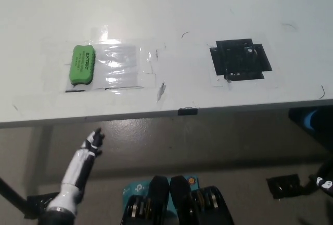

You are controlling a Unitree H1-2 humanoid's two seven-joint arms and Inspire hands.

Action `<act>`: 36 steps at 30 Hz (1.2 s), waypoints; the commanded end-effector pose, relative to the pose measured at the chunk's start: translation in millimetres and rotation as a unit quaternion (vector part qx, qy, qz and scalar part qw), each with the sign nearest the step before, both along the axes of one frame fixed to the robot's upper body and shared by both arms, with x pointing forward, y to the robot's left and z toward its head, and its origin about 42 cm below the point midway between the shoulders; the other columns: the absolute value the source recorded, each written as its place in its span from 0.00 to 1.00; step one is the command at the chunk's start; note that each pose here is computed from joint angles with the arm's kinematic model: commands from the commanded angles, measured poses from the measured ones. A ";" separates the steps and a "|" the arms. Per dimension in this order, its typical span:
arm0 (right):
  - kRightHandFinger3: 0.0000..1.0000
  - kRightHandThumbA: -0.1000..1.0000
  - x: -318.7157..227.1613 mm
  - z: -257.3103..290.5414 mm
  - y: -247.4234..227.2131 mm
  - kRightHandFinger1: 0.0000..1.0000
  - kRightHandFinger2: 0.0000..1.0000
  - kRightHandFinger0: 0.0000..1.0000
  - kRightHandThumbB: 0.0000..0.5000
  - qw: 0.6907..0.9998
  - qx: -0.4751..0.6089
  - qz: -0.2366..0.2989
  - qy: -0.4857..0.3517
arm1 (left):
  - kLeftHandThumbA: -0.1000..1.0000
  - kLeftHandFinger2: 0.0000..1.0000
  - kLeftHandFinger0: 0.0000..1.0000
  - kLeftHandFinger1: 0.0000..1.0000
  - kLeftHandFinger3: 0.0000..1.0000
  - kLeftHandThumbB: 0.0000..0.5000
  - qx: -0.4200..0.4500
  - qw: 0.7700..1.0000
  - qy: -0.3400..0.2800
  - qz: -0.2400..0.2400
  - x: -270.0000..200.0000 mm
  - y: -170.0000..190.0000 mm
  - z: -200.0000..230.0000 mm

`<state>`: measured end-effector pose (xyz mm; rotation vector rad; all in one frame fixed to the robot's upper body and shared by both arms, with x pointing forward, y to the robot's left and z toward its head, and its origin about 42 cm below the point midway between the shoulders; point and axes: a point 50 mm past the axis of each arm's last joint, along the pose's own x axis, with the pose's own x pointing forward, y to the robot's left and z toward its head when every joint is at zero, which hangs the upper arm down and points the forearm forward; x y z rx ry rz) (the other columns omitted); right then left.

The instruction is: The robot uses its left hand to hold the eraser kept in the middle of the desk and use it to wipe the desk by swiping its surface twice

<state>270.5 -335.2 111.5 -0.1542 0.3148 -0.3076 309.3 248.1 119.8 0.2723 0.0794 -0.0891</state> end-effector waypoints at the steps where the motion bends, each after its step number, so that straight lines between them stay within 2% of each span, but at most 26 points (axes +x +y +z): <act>1: 1.00 1.00 12.7 19.5 0.5 1.00 1.00 1.00 0.21 0.999 0.003 0.000 -0.033 | 1.00 1.00 1.00 1.00 1.00 0.66 0.044 0.997 -0.016 -0.059 -8.6 10.6 49.6; 2: 1.00 1.00 12.7 19.5 0.6 1.00 1.00 1.00 0.21 0.999 0.003 0.000 -0.033 | 1.00 1.00 1.00 1.00 1.00 0.66 0.047 0.997 -0.016 -0.060 -9.1 11.0 51.5; 4: 1.00 1.00 11.2 18.9 -0.5 1.00 1.00 1.00 0.23 1.000 0.002 -0.003 -0.028 | 1.00 1.00 1.00 1.00 1.00 0.71 0.080 0.990 -0.051 -0.102 -15.8 19.6 92.8; 6: 1.00 1.00 10.4 18.7 -1.1 1.00 1.00 1.00 0.23 1.000 0.003 -0.007 -0.028 | 1.00 1.00 1.00 1.00 1.00 0.69 0.085 0.987 -0.080 -0.115 -19.0 25.2 120.2; 8: 1.00 1.00 9.6 18.8 -1.8 1.00 1.00 1.00 0.21 1.000 0.000 -0.006 -0.027 | 1.00 1.00 1.00 1.00 1.00 0.66 0.078 0.983 -0.108 -0.126 -19.7 29.0 143.9; 9: 1.00 1.00 9.5 19.2 -1.8 1.00 1.00 1.00 0.18 1.000 -0.002 -0.002 -0.026 | 1.00 1.00 1.00 1.00 1.00 0.71 0.080 0.981 -0.119 -0.132 -18.4 30.7 151.8; 10: 1.00 1.00 9.7 19.8 -1.9 1.00 1.00 1.00 0.16 1.000 -0.002 -0.001 -0.027 | 1.00 1.00 1.00 1.00 1.00 0.69 0.084 0.979 -0.130 -0.135 -15.6 32.8 160.4; 13: 1.00 1.00 9.4 19.2 -0.9 1.00 1.00 1.00 0.18 1.000 -0.001 0.000 -0.027 | 1.00 1.00 1.00 1.00 1.00 0.57 0.138 0.971 -0.154 -0.118 1.7 39.2 179.6; 14: 1.00 1.00 9.1 18.3 -0.3 1.00 1.00 1.00 0.18 1.000 0.000 0.000 -0.026 | 1.00 1.00 1.00 1.00 1.00 0.42 0.153 0.969 -0.160 -0.112 11.2 39.5 185.6; 15: 1.00 1.00 8.2 18.3 -0.1 1.00 1.00 1.00 0.18 1.000 0.000 0.002 -0.025 | 1.00 1.00 1.00 1.00 1.00 0.37 0.154 0.969 -0.160 -0.107 20.6 40.8 188.6; 17: 1.00 1.00 8.2 18.0 -0.3 1.00 1.00 1.00 0.17 1.000 0.004 0.000 -0.026 | 1.00 1.00 1.00 1.00 1.00 0.36 0.162 0.970 -0.154 -0.090 43.5 44.2 192.7; 18: 1.00 1.00 8.0 18.3 -0.5 1.00 1.00 1.00 0.15 1.000 0.003 0.000 -0.026 | 1.00 1.00 1.00 1.00 1.00 0.23 0.186 0.967 -0.156 -0.079 67.0 50.9 192.9; 20: 1.00 1.00 8.4 18.3 -0.8 1.00 1.00 1.00 0.15 1.000 0.003 -0.001 -0.026 | 1.00 1.00 1.00 1.00 1.00 0.30 0.222 0.959 -0.163 -0.067 90.8 55.7 196.7; 21: 1.00 1.00 8.8 18.3 -1.2 1.00 1.00 1.00 0.15 1.000 0.000 0.001 -0.025 | 1.00 1.00 1.00 1.00 1.00 0.41 0.247 0.955 -0.157 -0.055 106.5 58.9 199.2; 22: 1.00 1.00 8.8 18.2 -1.2 1.00 1.00 1.00 0.18 1.000 0.001 0.000 -0.025 | 1.00 1.00 1.00 1.00 1.00 0.49 0.265 0.950 -0.159 -0.044 116.4 58.8 203.7; 24: 1.00 1.00 8.9 18.9 -1.7 1.00 1.00 1.00 0.16 1.000 -0.001 0.000 -0.026 | 1.00 1.00 1.00 1.00 1.00 0.51 0.281 0.945 -0.163 -0.040 121.8 58.7 205.7; 25: 1.00 1.00 9.0 19.8 -2.0 1.00 1.00 1.00 0.24 1.000 -0.002 0.000 -0.027 | 1.00 1.00 1.00 1.00 1.00 0.46 0.327 0.929 -0.169 -0.028 131.8 57.2 214.1; 26: 1.00 1.00 9.1 19.4 -1.6 1.00 1.00 1.00 0.26 1.000 -0.001 0.000 -0.027 | 1.00 1.00 1.00 1.00 1.00 0.44 0.365 0.915 -0.172 -0.017 139.2 55.7 223.0; 27: 1.00 1.00 9.0 19.4 -0.8 1.00 1.00 1.00 0.29 1.000 0.000 0.001 -0.027 | 1.00 1.00 1.00 1.00 1.00 0.39 0.389 0.902 -0.185 -0.013 146.2 56.4 227.0; 28: 1.00 1.00 8.6 19.1 -0.5 1.00 1.00 1.00 0.29 1.000 -0.001 0.001 -0.026 | 1.00 1.00 1.00 1.00 1.00 0.45 0.425 0.886 -0.183 -0.009 150.9 53.9 235.2; 29: 1.00 1.00 8.2 18.7 -0.7 1.00 1.00 1.00 0.30 1.000 -0.001 0.001 -0.026 | 1.00 1.00 1.00 1.00 1.00 0.45 0.456 0.868 -0.195 -0.014 156.0 53.6 240.1; 30: 1.00 1.00 8.1 19.0 -0.8 1.00 1.00 1.00 0.28 1.000 -0.003 0.003 -0.025 | 1.00 1.00 1.00 1.00 1.00 0.49 0.527 0.824 -0.209 -0.008 165.9 54.1 247.9; 31: 1.00 1.00 8.1 19.1 -0.8 1.00 1.00 1.00 0.27 1.000 -0.004 0.003 -0.025 | 1.00 1.00 1.00 1.00 1.00 0.49 0.535 0.818 -0.210 -0.008 167.2 54.2 248.7; 33: 1.00 1.00 7.5 19.5 -1.0 1.00 1.00 1.00 0.25 1.000 -0.006 0.003 -0.025 | 1.00 1.00 1.00 1.00 1.00 0.54 0.589 0.781 -0.206 -0.007 179.3 58.9 251.8; 34: 1.00 1.00 7.7 19.6 -0.9 1.00 1.00 1.00 0.21 1.000 -0.005 0.003 -0.026 | 1.00 1.00 1.00 1.00 1.00 0.54 0.604 0.771 -0.203 -0.006 184.4 61.0 253.9; 36: 1.00 1.00 5.9 18.1 -0.6 1.00 1.00 1.00 0.19 1.000 -0.004 0.002 -0.024 | 1.00 1.00 1.00 1.00 1.00 0.54 0.620 0.758 -0.203 -0.010 186.6 61.0 258.5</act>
